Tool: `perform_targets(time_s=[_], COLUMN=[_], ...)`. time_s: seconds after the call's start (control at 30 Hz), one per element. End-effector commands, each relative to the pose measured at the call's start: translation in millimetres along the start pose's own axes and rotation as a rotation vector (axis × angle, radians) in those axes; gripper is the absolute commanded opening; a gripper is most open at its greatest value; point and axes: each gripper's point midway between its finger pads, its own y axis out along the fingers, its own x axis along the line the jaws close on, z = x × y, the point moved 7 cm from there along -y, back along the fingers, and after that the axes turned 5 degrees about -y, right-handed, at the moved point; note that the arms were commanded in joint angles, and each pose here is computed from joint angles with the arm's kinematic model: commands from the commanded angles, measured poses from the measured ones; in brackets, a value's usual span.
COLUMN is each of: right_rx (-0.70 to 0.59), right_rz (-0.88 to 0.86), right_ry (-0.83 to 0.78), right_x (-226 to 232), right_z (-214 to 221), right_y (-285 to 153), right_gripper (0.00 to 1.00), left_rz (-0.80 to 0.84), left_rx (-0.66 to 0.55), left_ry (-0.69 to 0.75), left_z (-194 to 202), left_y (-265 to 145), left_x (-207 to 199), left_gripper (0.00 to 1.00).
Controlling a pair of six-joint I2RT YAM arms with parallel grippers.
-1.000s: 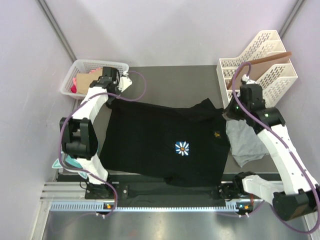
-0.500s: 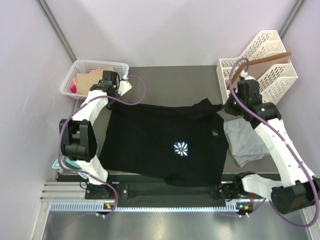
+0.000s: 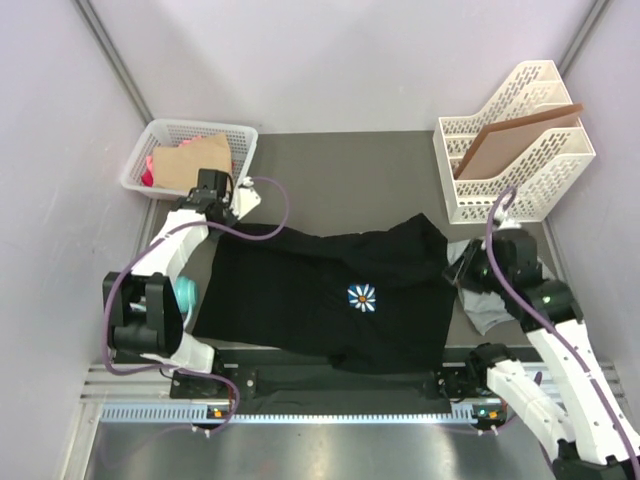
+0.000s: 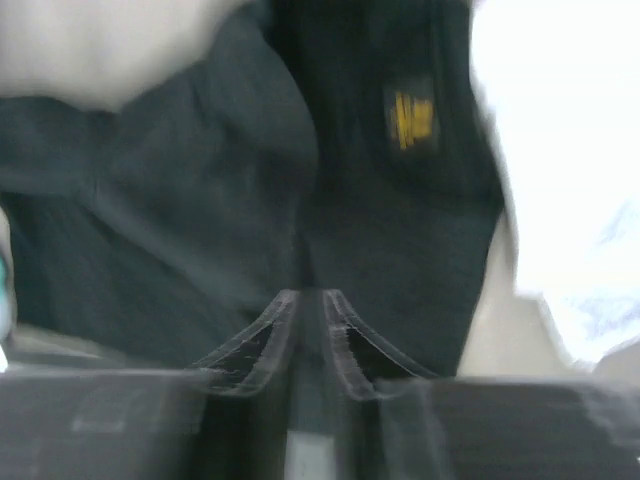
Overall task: Fold and stack the t-shirts
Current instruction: Fold the flattened tshirt in 1/3 of the way
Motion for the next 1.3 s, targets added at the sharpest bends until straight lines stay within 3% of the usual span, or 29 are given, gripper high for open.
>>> perform_targets(time_s=[0.0,0.07,0.1,0.2,0.23,0.27,0.4,0.7,0.93,1.27], right_rx=[0.202,0.190,0.154,0.112,0.097,0.062,0.080,0.218,0.246,0.271], right_rz=[-0.084,-0.125,-0.142,-0.112,-0.099,-0.110,-0.094,0.098,0.187,0.213], right_ry=[0.091,0.099,0.089,0.041,0.030,0.013,0.000,-0.027,-0.055,-0.070], right_x=[-8,-3,2,16,19,25,44,19,5,2], right_z=[60,59,47,8,-2,-17,-54,-35,-27,-33], right_y=[9,4,-3,0,5,12,68,168,192,228], right_gripper=[0.34,0.40,0.50,0.52,0.51,0.50,0.47,0.41,0.40,0.39], left_rz=[-0.010,-0.009,-0.008,0.021,0.030,0.045,0.064,0.076,0.125,0.167], left_rx=[0.000,0.008,0.007,0.017,0.004,0.003,-0.017,-0.074,-0.095,-0.024], left_ry=[-0.009,-0.002,0.000,-0.004,-0.025,-0.034,-0.062,-0.131,-0.204,-0.237], left_z=[19,26,27,29,25,23,19,-7,-38,-37], left_y=[-8,-9,-9,-14,-18,-20,-25,-11,17,57], left_x=[-8,-14,-15,-18,-15,-16,-15,-5,5,4], left_gripper=[0.00,0.02,0.04,0.29,0.51,0.60,0.84,0.86,0.83,0.77])
